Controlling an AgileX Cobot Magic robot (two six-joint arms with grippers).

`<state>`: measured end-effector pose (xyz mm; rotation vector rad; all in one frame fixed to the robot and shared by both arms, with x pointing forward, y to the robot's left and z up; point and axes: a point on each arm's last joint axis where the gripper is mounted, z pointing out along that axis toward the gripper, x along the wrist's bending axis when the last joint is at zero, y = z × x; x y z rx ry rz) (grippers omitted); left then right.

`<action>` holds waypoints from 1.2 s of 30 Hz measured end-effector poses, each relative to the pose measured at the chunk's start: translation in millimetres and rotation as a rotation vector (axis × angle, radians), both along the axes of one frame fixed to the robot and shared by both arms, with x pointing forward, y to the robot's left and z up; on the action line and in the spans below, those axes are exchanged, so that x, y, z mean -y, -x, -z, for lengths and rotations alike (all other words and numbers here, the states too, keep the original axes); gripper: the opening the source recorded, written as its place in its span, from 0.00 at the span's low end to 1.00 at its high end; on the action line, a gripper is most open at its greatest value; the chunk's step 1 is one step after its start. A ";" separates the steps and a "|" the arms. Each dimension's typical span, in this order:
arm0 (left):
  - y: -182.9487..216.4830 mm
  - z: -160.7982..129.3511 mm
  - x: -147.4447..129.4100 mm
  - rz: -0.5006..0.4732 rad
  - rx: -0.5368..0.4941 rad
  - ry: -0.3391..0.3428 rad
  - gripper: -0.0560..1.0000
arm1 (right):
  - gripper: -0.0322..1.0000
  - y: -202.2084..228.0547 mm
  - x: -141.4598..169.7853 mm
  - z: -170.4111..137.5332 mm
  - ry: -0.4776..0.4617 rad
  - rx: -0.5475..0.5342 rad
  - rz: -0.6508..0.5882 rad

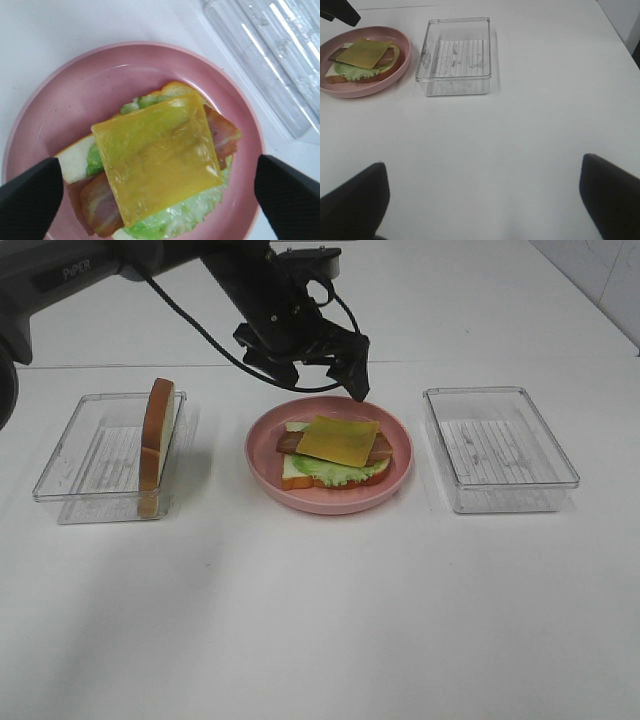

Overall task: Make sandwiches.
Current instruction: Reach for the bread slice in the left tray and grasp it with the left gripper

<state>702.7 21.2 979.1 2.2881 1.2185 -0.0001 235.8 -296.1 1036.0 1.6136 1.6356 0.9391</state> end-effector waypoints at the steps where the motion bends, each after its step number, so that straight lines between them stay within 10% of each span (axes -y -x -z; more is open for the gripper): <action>1: 0.0 0.0 0.0 0.000 0.000 0.000 0.98 | 0.96 0.0 0.0 0.0 0.000 0.000 0.000; 15: 14.5 -126.3 -22.7 -0.149 0.240 0.036 0.98 | 0.96 0.0 0.0 0.0 0.000 0.000 0.000; 26: 63.9 -139.4 -89.4 -0.301 0.120 -0.187 0.98 | 0.96 0.0 0.0 0.0 0.000 0.000 0.000; 36: 56.1 -116.0 -162.0 -0.492 -0.073 -0.130 0.98 | 0.96 0.0 0.0 0.0 0.000 0.000 0.000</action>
